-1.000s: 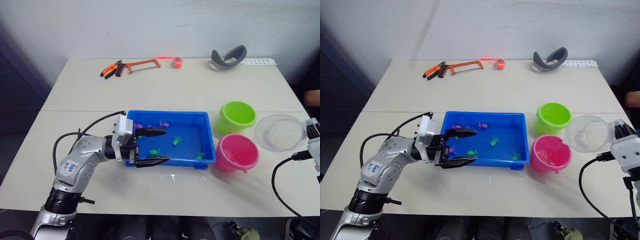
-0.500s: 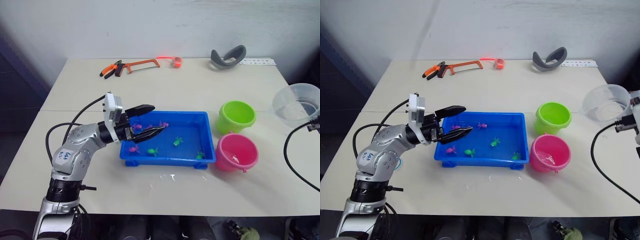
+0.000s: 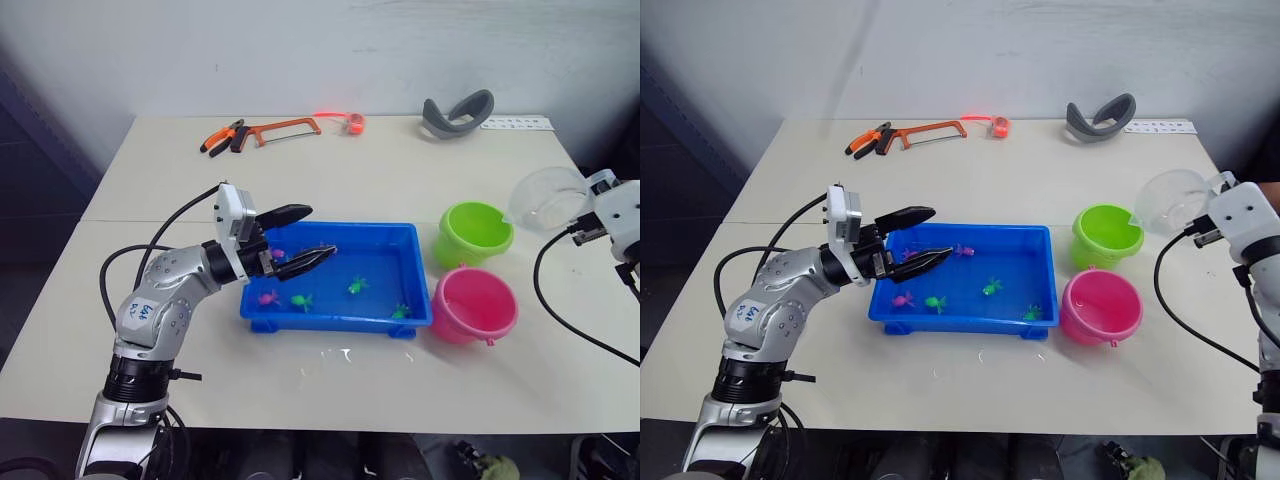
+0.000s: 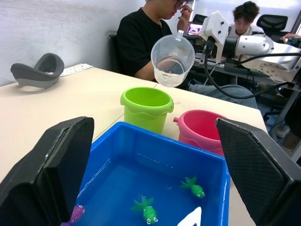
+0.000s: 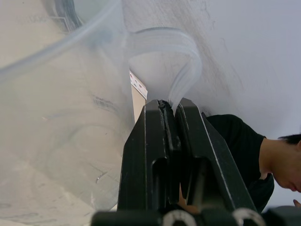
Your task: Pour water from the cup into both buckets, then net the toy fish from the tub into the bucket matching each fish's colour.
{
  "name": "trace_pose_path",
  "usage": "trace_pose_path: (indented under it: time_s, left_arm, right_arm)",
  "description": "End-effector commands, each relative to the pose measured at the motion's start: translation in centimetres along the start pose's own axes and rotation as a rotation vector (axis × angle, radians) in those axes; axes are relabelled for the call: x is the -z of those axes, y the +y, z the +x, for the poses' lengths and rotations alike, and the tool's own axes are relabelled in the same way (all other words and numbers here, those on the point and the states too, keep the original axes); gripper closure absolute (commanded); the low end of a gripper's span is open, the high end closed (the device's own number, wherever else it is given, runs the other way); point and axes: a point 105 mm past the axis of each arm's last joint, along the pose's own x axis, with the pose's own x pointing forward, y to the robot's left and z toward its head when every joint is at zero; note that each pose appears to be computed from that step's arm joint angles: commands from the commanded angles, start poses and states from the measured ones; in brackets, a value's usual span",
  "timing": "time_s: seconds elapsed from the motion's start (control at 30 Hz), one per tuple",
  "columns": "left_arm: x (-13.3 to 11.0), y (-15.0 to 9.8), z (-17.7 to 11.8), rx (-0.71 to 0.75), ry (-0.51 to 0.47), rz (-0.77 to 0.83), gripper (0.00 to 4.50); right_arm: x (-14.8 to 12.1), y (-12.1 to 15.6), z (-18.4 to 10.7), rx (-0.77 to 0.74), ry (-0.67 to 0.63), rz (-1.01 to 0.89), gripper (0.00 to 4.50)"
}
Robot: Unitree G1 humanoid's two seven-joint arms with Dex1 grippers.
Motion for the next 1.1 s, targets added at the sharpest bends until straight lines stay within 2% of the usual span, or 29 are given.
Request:
trace_pose_path:
  time_s: [0.03, 0.63, 1.1]
  left_arm:
    - [-1.0, -0.2, 0.4, 0.007, -0.026, 0.047, 0.00]
    - [-0.7, 0.0, 1.2, 0.025, -0.034, 0.051, 0.00]
    - [0.0, -0.3, 1.3, 0.029, -0.025, 0.033, 0.00]
  right_arm:
    - [-1.8, -1.2, 0.7, 0.019, -0.059, -0.083, 4.43]
    - [-4.4, -0.9, 2.3, -0.022, -0.154, -0.437, 4.43]
    - [-5.4, -1.1, 3.1, -0.008, -0.231, -0.574, 4.43]
